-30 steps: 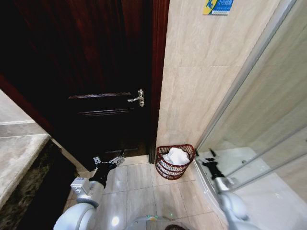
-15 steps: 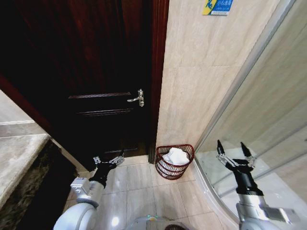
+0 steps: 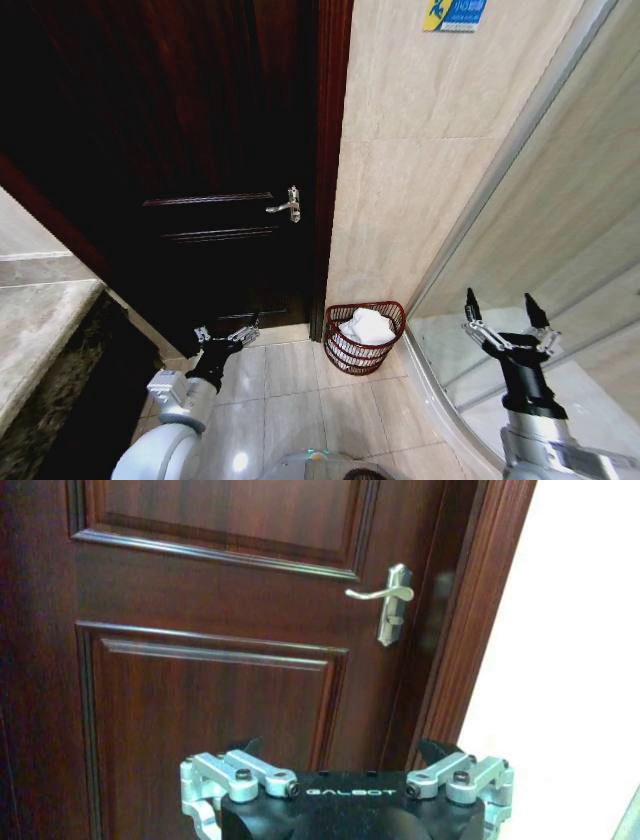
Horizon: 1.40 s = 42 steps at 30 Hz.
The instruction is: Discard the used towel into the hamper.
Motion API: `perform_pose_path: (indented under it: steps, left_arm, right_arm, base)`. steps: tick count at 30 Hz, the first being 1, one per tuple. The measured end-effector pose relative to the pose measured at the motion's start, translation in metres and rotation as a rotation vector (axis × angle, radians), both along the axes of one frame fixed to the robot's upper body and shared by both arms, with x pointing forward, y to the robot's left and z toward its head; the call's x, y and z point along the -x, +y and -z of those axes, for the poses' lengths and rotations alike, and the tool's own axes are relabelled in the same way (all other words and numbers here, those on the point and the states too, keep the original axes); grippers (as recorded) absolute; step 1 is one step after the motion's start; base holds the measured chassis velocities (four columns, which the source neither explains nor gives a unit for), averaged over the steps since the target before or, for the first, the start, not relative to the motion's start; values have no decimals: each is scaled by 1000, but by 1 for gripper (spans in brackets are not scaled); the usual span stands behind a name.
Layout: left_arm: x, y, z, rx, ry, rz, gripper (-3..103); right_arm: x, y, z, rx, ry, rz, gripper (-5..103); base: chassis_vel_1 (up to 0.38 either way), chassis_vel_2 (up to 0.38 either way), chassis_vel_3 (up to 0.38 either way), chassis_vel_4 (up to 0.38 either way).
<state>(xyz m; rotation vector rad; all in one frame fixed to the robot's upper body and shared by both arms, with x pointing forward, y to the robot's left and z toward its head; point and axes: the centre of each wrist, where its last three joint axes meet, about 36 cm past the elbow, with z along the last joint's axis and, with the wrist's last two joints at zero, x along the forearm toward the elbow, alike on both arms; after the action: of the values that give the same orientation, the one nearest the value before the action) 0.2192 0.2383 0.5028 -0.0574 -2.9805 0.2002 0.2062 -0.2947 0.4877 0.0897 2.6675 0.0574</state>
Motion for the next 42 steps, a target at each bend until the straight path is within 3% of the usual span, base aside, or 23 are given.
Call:
perform_pose_path:
  steps: [17,42]
  left_arm:
    - [0,0,0,0,0,0,100]
    - [0,0,0,0,0,0,100]
  right_arm:
    - [-4,-7,-17,-38,-102,62,100]
    - [1,-14,-13,14,-178,116,100]
  base:
    - [0,0,0,0]
    - [-95,-96,-94,-97]
